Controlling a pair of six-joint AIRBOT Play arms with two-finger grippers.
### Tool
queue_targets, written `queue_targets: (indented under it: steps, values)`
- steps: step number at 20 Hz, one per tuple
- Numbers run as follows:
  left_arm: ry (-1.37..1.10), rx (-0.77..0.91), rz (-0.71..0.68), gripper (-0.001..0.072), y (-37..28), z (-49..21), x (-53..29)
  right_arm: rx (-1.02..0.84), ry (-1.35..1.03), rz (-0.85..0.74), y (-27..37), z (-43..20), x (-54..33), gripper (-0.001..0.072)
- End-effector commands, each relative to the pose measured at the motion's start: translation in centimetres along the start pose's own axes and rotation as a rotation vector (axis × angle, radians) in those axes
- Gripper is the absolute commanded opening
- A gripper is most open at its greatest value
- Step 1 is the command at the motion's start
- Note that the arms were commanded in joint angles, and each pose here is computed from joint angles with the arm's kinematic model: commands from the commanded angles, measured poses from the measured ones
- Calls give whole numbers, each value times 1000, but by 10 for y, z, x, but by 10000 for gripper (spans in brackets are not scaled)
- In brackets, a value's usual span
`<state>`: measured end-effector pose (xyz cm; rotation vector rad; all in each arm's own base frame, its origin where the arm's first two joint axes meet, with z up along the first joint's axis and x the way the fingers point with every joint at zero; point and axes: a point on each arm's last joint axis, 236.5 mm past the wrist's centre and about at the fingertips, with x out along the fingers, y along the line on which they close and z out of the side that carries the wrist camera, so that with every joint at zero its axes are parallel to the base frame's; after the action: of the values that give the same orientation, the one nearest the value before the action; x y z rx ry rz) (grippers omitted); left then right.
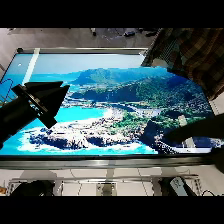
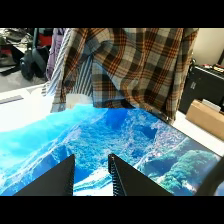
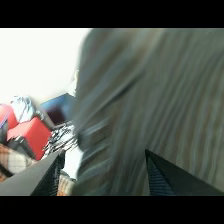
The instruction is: Fold the clothes and pants, and hang the long-sleeved shirts on hangers.
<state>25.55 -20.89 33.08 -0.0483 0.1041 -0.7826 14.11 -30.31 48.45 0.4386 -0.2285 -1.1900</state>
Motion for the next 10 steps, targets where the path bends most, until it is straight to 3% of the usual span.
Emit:
queue_targets:
  steps: [1, 10]
  values:
    - [1, 1, 1, 291, 0, 0, 0, 41, -12, 76, 16, 6, -12, 593]
    - [19, 1, -9, 292, -2, -4, 0, 41, -12, 77, 17, 6, -12, 593]
